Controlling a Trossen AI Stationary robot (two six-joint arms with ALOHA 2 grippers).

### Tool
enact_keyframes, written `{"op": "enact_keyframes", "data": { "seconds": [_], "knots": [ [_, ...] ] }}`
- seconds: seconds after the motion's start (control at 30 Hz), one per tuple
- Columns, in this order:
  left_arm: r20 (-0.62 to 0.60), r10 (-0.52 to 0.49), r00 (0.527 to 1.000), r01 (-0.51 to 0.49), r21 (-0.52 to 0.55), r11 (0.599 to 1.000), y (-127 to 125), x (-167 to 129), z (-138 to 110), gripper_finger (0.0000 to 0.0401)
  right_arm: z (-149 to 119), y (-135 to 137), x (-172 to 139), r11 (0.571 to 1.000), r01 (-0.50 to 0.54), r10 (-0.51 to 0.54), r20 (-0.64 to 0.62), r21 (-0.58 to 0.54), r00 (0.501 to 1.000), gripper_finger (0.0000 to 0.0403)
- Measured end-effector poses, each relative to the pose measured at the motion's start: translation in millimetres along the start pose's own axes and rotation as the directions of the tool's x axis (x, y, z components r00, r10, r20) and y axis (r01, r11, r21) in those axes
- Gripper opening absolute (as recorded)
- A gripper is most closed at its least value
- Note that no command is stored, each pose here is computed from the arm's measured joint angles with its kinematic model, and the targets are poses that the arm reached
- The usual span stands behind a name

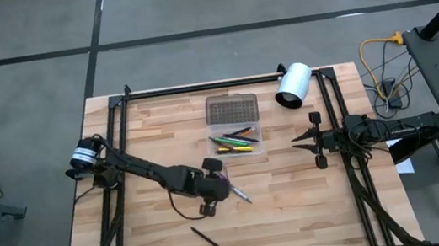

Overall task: Pick & place school supplies into a supply box
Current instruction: Put the black pen into the transparent bin

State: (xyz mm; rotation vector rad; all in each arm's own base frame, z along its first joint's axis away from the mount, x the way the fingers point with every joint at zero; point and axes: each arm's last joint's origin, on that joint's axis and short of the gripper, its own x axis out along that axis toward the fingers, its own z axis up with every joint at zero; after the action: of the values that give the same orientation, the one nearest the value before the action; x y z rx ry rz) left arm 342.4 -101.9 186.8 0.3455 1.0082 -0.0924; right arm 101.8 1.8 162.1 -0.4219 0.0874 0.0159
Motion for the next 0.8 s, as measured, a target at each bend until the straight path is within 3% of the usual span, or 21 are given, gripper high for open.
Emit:
{"op": "enact_keyframes", "data": {
  "seconds": [0.23,0.53,0.8],
  "knots": [
    [-0.029,-0.065,0.997,0.065,-0.013,0.998,-34.6,-8.8,-3.9,0.005,0.0,0.0,0.0,1.0,0.0,0.0,0.0,0.0,1.0,0.0068],
    [-0.016,-0.22,0.975,0.221,0.068,0.973,-88.5,-26.3,-8.2,0.005,0.1,0.0,0.0,1.0,0.0,0.0,0.001,0.0,1.0,0.0068],
    [-0.014,-0.297,0.955,0.297,0.038,0.954,-112.1,-35.4,-12.0,0.005,0.2,-0.1,0.0,1.0,0.0,0.0,0.001,0.0,1.0,0.0068]
  ]
}}
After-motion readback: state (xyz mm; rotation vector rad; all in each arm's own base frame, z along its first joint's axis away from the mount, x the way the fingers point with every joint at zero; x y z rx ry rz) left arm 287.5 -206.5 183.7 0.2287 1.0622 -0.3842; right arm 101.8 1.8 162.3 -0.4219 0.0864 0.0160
